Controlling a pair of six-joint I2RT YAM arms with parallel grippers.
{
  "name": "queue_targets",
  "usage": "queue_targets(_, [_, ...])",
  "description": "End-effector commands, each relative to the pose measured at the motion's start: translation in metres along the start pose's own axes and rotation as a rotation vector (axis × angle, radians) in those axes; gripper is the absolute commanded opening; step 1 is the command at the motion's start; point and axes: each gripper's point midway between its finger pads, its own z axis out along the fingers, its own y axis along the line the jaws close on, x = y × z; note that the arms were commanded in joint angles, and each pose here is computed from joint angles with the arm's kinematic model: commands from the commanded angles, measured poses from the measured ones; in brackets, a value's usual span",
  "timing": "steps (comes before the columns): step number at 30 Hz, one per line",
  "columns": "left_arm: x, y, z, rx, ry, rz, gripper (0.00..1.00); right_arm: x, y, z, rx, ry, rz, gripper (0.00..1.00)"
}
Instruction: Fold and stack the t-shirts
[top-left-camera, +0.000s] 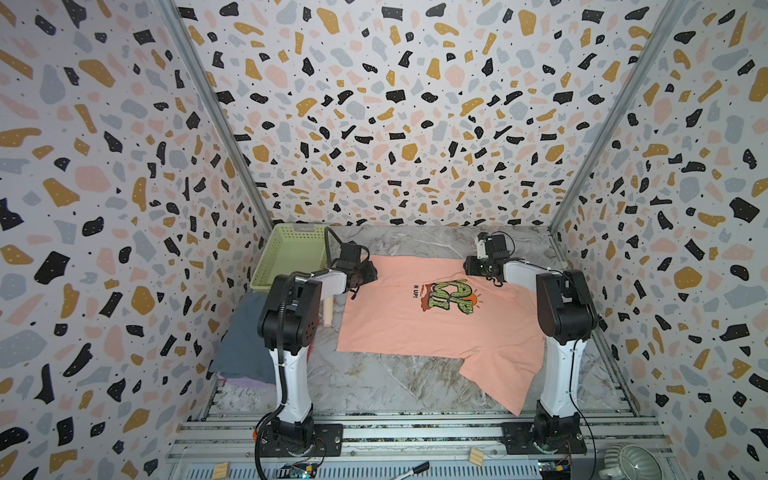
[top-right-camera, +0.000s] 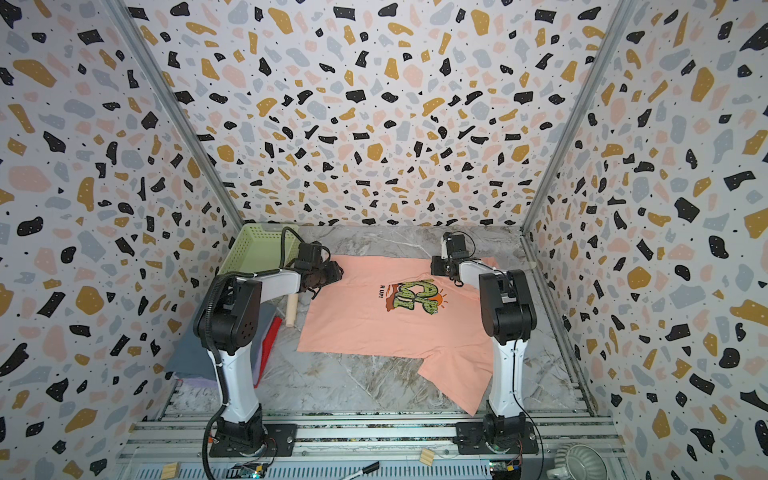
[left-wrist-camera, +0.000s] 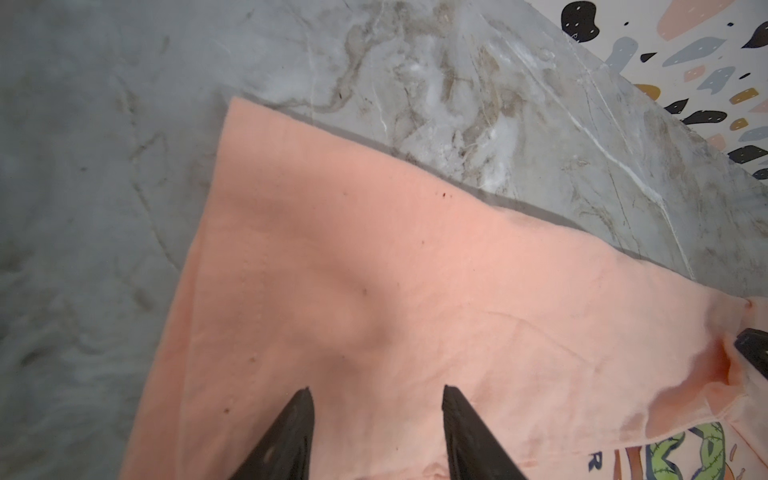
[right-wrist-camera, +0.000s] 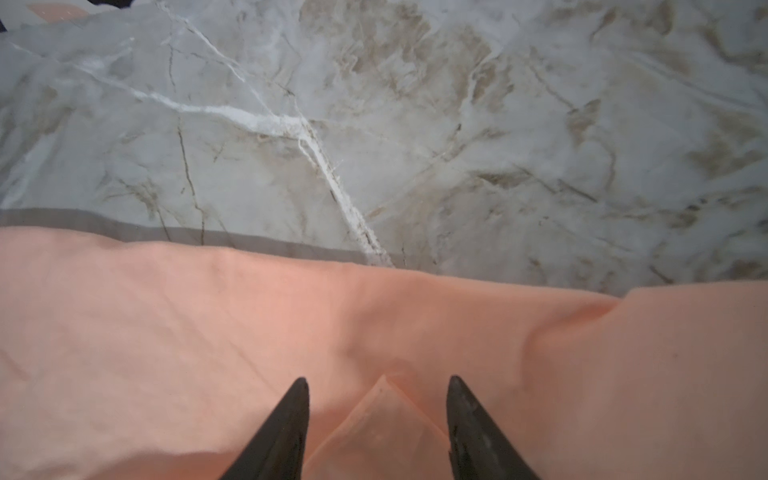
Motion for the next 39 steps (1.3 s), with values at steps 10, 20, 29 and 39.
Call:
queue_targets(10, [-0.006, -0.008, -0.012, 0.031, -0.025, 0.008, 0.51, -0.011, 0.013, -0.007, 0.038, -0.017, -0.042, 0.05])
queue_targets(20, [-0.005, -0.007, -0.016, 0.028, -0.032, 0.011, 0.51, -0.012, 0.040, -0.074, 0.046, -0.045, -0.063, 0.04])
queue_targets(29, [-0.003, -0.006, -0.016, 0.031, -0.030, 0.011, 0.52, 0.034, 0.078, -0.135, -0.055, -0.001, -0.054, 0.47])
queue_targets(39, [-0.006, -0.010, -0.019, 0.046, -0.039, 0.011, 0.52, -0.010, -0.042, -0.104, 0.126, -0.065, 0.066, 0.50])
